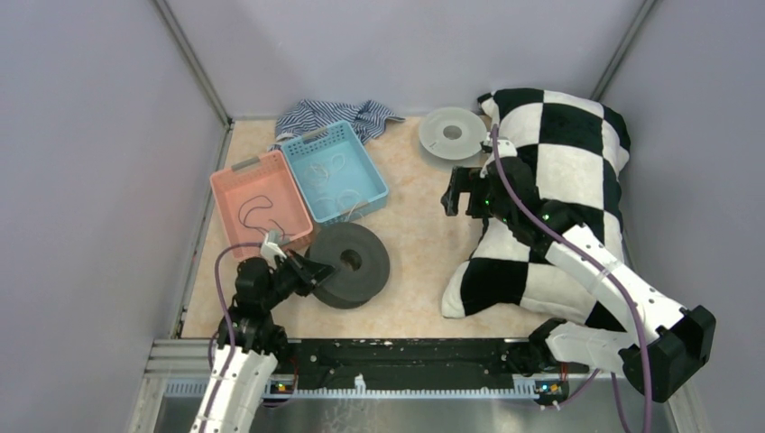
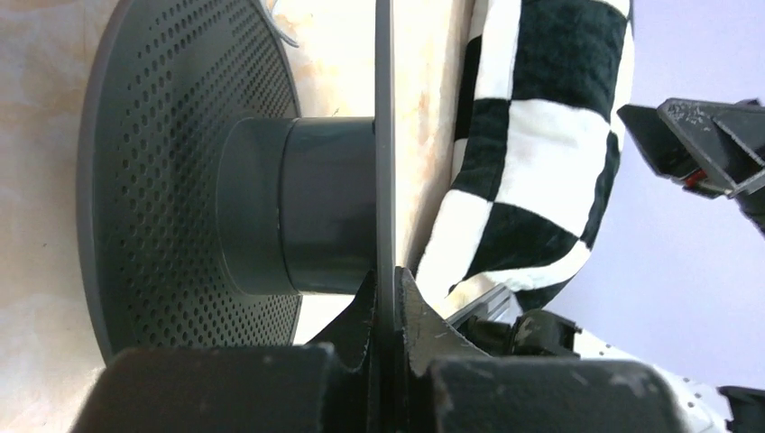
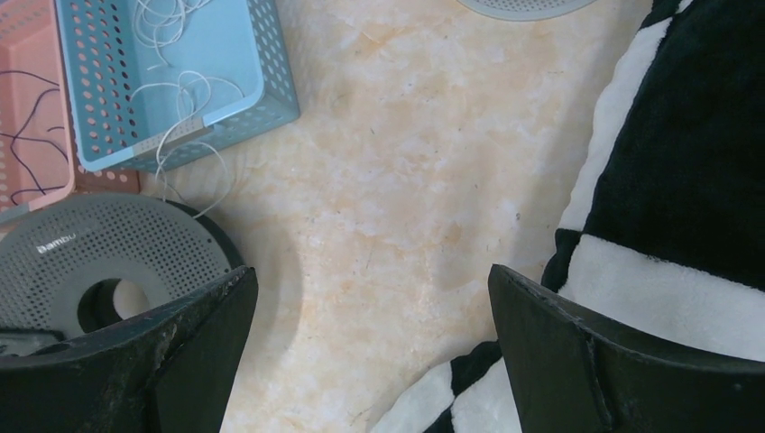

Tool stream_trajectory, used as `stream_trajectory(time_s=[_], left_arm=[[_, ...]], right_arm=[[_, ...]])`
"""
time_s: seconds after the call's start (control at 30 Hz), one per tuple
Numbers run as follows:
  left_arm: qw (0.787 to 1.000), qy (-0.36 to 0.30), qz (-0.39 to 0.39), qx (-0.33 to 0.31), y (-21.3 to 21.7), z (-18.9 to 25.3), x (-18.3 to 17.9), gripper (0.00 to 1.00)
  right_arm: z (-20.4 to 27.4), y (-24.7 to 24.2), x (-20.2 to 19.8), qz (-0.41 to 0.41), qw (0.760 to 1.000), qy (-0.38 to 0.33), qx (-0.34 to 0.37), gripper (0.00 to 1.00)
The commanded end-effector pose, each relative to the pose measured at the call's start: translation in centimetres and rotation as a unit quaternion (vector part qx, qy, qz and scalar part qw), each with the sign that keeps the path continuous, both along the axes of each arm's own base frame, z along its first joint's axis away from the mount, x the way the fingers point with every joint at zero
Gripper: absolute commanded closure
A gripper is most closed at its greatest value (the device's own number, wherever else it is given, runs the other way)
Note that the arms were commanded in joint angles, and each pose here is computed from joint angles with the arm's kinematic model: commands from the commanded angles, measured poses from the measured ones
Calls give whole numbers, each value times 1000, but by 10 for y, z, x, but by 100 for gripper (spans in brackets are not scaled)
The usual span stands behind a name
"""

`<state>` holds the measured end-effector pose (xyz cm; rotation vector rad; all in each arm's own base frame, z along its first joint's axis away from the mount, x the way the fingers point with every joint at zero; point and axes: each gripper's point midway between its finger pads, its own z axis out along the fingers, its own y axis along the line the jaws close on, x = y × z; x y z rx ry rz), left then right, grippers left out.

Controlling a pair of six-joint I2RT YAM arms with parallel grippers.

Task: Wrap the cables
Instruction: Pick up the cable reel from the center of the board.

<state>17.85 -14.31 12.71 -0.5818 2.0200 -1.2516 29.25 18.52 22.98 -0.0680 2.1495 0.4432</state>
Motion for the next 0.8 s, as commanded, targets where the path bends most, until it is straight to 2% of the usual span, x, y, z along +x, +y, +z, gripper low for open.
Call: stream_trajectory(time_s=[0.0, 0.13, 0.27, 0.4, 0.57, 0.77], left_arm=[[992, -72, -57, 85, -1, 39, 3, 100], [979, -104, -78, 160, 5, 73, 28, 100], [967, -119, -100, 200, -3, 97, 55, 100], [954, -146, -108, 239, -34, 116, 73, 100], [948, -134, -113, 266, -92, 116, 86, 100], [951, -120, -25, 284, -122, 127, 118, 100]], right_arm=[[42, 0, 3, 10, 999, -48, -5, 1], [67, -12, 4, -3, 997, -80, -21, 1], [85, -18, 2, -8, 994, -104, -17, 1], [91, -22, 0, -17, 994, -109, -14, 1], [92, -27, -5, -25, 994, -110, -4, 1], [83, -32, -13, -33, 994, -102, 0, 1]])
